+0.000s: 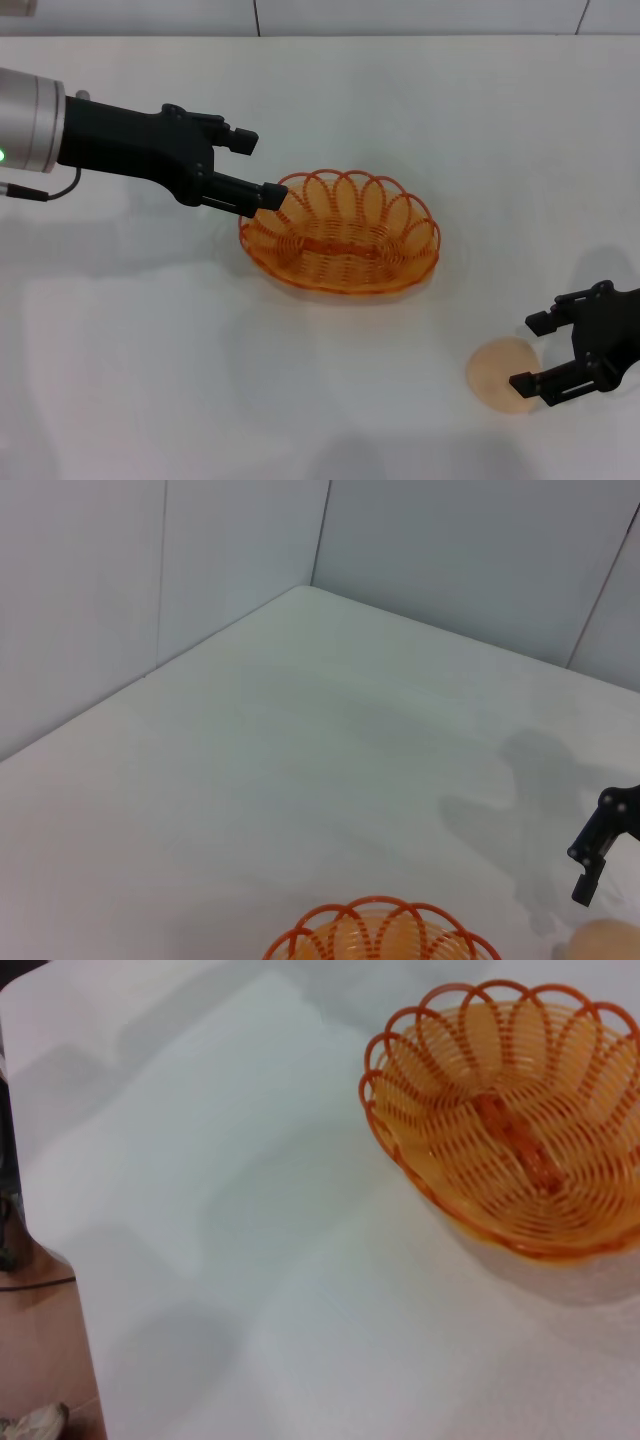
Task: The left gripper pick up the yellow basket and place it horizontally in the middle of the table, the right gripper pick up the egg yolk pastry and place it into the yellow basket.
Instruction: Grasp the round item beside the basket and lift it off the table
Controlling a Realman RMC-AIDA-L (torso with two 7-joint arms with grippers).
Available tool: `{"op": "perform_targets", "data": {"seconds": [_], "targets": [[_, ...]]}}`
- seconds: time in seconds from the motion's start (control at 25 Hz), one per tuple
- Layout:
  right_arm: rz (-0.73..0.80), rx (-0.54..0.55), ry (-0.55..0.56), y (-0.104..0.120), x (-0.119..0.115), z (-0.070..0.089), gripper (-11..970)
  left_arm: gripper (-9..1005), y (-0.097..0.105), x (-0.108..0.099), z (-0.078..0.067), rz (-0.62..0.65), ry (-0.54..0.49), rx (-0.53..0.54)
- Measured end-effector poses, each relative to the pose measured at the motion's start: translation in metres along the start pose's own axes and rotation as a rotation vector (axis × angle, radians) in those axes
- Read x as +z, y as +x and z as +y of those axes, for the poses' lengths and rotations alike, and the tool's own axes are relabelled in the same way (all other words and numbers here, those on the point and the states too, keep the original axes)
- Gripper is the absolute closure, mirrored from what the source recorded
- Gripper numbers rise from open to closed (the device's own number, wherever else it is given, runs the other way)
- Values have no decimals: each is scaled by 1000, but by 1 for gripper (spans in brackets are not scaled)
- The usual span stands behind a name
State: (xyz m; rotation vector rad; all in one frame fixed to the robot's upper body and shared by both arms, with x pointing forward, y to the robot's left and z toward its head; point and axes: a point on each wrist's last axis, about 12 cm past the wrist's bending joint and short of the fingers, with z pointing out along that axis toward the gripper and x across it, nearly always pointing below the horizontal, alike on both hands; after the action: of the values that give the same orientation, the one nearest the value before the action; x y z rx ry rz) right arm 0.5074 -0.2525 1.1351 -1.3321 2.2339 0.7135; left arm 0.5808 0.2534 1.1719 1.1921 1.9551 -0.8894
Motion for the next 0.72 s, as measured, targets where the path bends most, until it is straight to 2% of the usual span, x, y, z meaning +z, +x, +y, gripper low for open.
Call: {"op": "perform_targets", "data": {"seconds": [0.64, 0.72], "targets": [[26, -11, 0, 0, 10, 2, 171, 106, 0, 1, -1, -4, 9, -4], [26, -12, 0, 0, 11, 2, 254, 106, 0, 1, -1, -5, 9, -4]]}}
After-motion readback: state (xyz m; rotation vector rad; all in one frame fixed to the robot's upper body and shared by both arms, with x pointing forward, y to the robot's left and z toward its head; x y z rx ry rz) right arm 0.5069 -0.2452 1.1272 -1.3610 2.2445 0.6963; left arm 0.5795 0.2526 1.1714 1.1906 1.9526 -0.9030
